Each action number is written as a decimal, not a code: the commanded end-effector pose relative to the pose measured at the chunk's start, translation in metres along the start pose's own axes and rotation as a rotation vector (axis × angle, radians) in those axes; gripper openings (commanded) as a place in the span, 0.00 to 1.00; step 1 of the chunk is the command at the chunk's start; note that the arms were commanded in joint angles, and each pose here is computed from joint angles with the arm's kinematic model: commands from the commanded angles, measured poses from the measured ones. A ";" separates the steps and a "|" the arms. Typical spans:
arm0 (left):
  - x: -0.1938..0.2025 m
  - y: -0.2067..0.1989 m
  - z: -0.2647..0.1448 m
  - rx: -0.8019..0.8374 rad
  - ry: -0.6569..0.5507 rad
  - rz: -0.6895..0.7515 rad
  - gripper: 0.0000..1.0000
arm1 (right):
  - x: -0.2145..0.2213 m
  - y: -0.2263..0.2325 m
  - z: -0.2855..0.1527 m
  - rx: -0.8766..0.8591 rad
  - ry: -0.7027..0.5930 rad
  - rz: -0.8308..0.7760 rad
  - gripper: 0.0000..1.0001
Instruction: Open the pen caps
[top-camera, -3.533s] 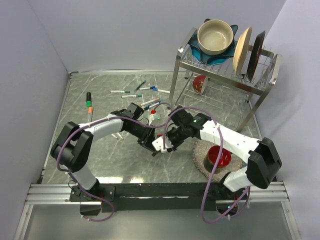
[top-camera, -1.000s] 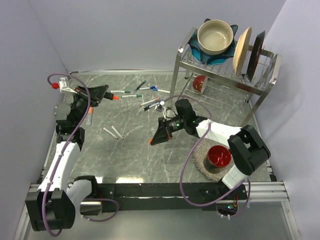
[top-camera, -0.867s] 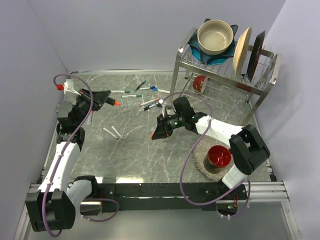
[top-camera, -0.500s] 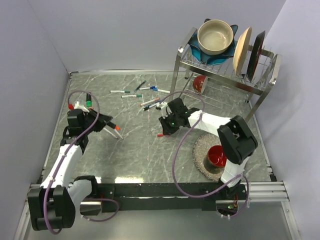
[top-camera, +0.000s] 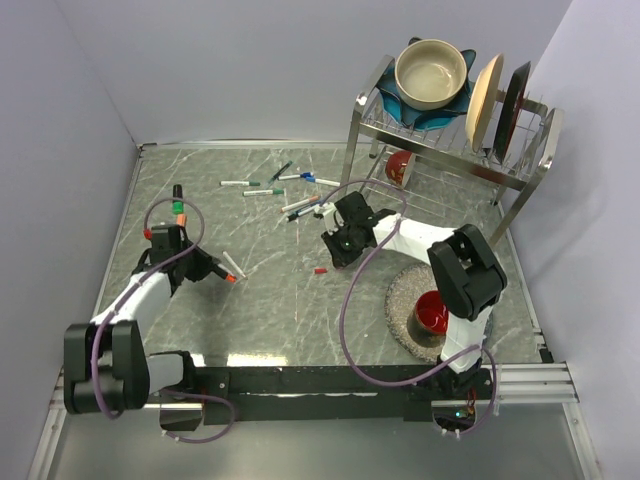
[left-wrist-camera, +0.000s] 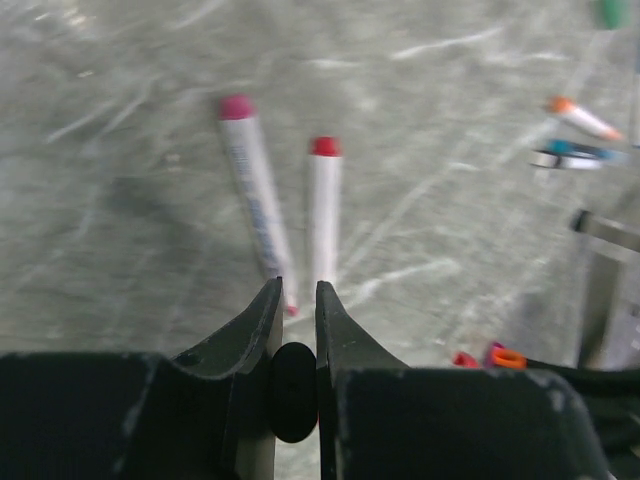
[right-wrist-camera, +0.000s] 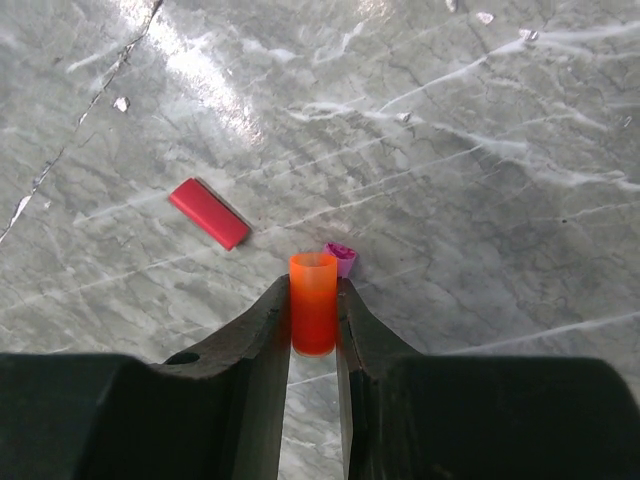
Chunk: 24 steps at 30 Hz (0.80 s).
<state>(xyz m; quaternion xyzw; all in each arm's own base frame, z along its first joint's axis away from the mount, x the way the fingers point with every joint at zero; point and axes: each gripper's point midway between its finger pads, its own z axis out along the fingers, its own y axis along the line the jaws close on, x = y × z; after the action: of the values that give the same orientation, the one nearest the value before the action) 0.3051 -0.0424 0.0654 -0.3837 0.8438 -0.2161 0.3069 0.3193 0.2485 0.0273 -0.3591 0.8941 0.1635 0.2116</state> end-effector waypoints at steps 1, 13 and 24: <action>0.000 0.017 0.009 -0.080 -0.004 -0.004 0.01 | -0.009 -0.004 0.001 0.000 0.001 -0.013 0.26; 0.006 0.037 0.019 -0.146 0.006 -0.012 0.12 | -0.009 0.001 0.004 -0.040 0.024 -0.014 0.41; 0.005 0.043 0.019 -0.173 -0.003 -0.017 0.26 | -0.017 0.001 -0.006 -0.034 -0.007 -0.035 0.53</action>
<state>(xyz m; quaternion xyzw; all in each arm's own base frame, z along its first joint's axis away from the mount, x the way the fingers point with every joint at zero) 0.2922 -0.0274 0.0243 -0.4133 0.8584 -0.1524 0.2630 0.3168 0.2539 0.0210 -0.3694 0.8935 0.1761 0.1849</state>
